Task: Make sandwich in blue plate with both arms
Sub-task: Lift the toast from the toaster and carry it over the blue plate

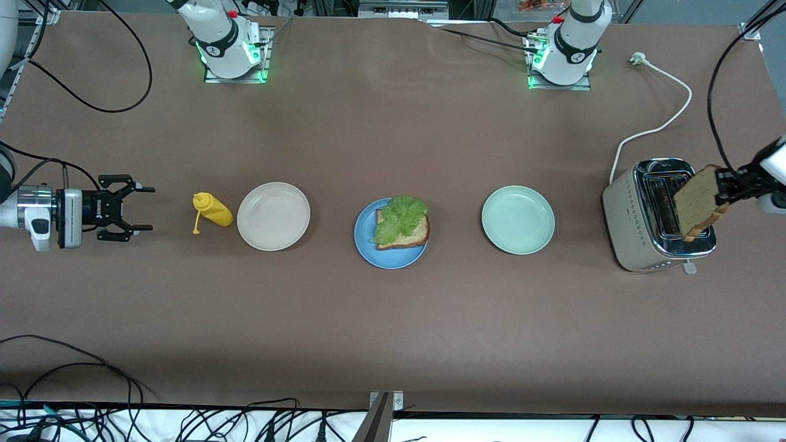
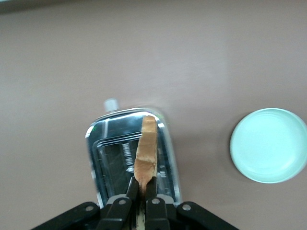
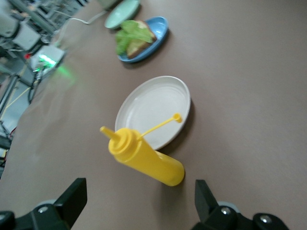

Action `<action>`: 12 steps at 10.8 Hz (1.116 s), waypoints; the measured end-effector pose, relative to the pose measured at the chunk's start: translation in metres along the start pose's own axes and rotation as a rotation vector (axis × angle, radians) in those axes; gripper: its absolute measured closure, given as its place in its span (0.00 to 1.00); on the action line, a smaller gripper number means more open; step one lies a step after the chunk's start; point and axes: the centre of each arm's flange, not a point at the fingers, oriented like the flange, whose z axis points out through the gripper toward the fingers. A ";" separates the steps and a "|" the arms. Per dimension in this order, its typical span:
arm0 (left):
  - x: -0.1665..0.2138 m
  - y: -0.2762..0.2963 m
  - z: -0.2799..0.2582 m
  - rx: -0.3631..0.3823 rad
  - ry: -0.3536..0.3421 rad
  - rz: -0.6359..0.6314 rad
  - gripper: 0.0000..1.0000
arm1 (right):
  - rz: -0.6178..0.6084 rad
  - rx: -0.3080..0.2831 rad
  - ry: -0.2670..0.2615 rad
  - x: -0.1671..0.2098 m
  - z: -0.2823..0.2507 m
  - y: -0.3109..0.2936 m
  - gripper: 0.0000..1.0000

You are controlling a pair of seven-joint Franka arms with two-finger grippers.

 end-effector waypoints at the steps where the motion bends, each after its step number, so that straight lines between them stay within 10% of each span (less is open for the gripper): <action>1: 0.004 0.032 -0.007 -0.007 0.005 0.014 0.92 | 0.078 -0.040 -0.041 0.012 -0.002 -0.001 0.00; 8: 0.006 0.336 0.049 -0.099 -0.113 0.033 0.92 | 0.621 -0.461 -0.393 0.144 -0.002 -0.044 0.00; 12: 0.013 0.439 0.063 -0.260 -0.141 -0.058 0.92 | 0.899 -0.667 -0.402 0.204 0.004 -0.095 0.00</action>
